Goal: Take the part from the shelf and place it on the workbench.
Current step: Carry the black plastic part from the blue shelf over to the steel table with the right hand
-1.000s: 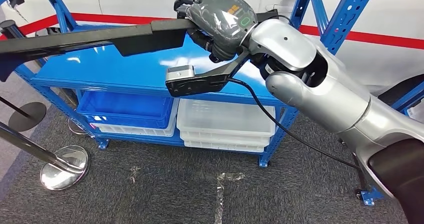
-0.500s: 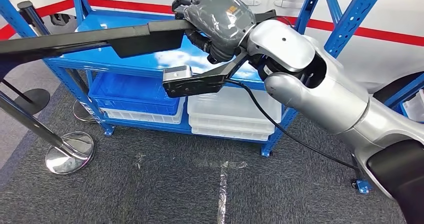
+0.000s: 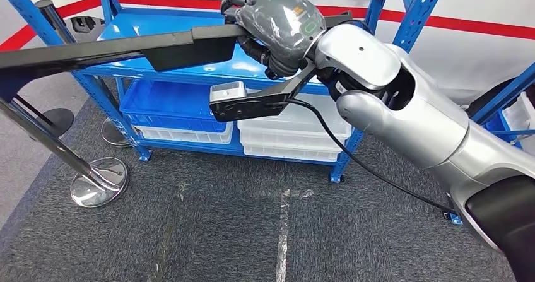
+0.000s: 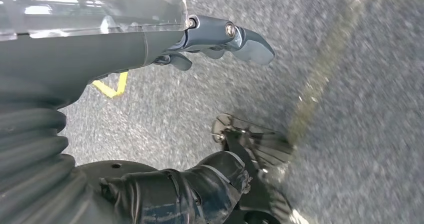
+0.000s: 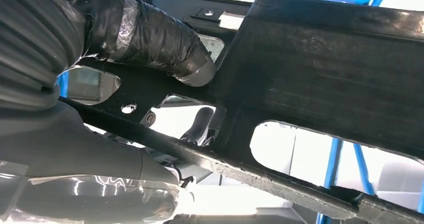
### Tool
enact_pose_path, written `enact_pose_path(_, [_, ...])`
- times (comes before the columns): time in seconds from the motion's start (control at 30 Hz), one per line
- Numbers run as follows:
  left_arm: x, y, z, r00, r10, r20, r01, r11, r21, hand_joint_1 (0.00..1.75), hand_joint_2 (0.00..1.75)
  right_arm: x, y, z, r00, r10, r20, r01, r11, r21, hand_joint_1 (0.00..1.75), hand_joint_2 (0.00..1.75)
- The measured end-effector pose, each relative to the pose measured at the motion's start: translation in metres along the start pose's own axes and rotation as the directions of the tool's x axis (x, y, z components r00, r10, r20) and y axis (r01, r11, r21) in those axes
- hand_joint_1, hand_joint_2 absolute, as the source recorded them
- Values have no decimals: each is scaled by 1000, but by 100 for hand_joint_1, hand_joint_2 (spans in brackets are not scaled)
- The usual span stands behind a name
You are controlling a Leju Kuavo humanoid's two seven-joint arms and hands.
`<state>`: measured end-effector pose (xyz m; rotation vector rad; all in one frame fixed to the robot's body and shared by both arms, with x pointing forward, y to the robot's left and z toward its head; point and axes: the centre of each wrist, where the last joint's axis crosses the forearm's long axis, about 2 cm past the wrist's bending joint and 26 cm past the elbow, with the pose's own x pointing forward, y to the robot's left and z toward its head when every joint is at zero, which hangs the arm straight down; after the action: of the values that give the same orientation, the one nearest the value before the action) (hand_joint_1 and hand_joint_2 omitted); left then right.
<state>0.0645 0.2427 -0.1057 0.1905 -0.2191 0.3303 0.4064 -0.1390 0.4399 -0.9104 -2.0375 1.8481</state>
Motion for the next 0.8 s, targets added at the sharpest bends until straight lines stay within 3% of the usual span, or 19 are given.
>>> enact_pose_path(0.8, [1,-2,0,1000,-6,-9,6,1000,0,0,175,2,6,-2,1000,-20,7,20,1000,11,175,175])
